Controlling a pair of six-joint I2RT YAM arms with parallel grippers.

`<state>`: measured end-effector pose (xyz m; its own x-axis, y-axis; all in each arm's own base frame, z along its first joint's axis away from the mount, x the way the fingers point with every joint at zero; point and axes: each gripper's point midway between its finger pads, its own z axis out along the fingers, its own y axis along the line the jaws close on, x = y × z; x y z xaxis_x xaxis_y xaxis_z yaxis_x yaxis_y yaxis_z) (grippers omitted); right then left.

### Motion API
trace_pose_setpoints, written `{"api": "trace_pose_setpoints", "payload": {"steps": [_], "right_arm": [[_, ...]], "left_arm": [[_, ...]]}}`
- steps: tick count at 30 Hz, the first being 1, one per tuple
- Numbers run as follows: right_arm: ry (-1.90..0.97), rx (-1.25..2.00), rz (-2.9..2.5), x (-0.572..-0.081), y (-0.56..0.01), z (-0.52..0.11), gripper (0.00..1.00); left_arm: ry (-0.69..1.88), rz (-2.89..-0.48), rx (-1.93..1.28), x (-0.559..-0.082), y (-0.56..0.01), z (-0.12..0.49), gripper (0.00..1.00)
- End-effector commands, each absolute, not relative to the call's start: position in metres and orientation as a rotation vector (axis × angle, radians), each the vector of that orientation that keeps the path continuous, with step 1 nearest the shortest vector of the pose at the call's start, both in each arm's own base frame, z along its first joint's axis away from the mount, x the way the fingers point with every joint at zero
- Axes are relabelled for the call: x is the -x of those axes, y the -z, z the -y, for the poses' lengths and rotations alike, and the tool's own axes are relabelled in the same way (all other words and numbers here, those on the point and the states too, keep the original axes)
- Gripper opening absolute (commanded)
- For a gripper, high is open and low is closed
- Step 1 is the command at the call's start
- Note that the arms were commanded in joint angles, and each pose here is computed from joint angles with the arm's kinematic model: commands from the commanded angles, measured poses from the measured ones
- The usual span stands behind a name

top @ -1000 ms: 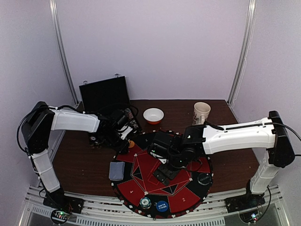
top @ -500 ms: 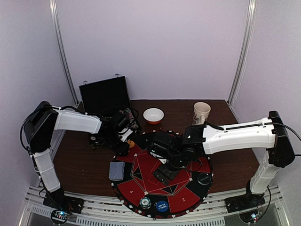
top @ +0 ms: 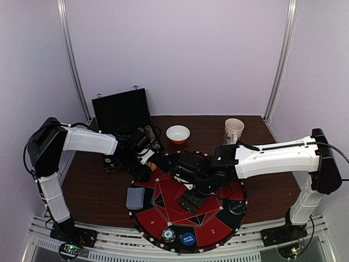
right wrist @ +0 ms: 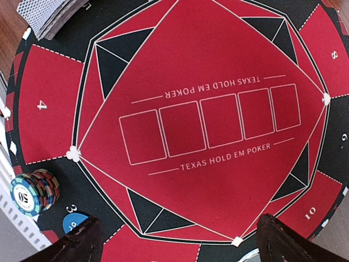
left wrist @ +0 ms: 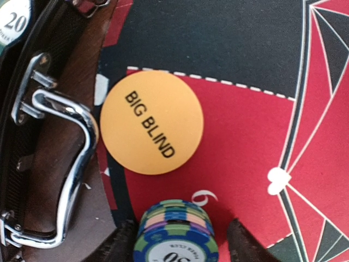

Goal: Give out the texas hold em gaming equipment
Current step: Move the poker chips pile to the big blind area, then pick up the poker card from the poker table mat.

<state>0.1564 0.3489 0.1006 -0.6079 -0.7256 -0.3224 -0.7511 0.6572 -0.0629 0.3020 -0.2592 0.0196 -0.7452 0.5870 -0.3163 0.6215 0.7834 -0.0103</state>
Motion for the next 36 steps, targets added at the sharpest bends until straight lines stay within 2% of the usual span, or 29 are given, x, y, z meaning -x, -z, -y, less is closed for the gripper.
{"api": "trace_pose_setpoints", "payload": {"steps": [1, 14, 19, 29, 36], "right_arm": [[-0.094, 1.178, -2.546, -0.16, -0.109, -0.348, 1.0], [-0.077, 1.165, -2.524, -0.166, -0.114, -0.35, 1.0], [-0.064, 1.135, -2.502, -0.172, -0.118, -0.347, 1.0], [-0.086, 1.065, -2.497, -0.189, -0.121, -0.339, 1.0], [-0.087, 1.085, -2.513, -0.186, -0.113, -0.339, 1.0]], "left_arm": [[0.206, -2.62, -0.928, -0.309, -0.038, 0.269, 0.65], [0.233, -2.495, -0.781, -0.318, -0.113, 0.266, 0.92], [0.227, -2.474, -0.686, -0.303, -0.139, 0.257, 0.98], [0.172, -2.613, -0.519, -0.217, -0.113, 0.237, 0.98], [0.254, -2.598, -0.279, -0.201, -0.103, 0.236, 0.98]]}}
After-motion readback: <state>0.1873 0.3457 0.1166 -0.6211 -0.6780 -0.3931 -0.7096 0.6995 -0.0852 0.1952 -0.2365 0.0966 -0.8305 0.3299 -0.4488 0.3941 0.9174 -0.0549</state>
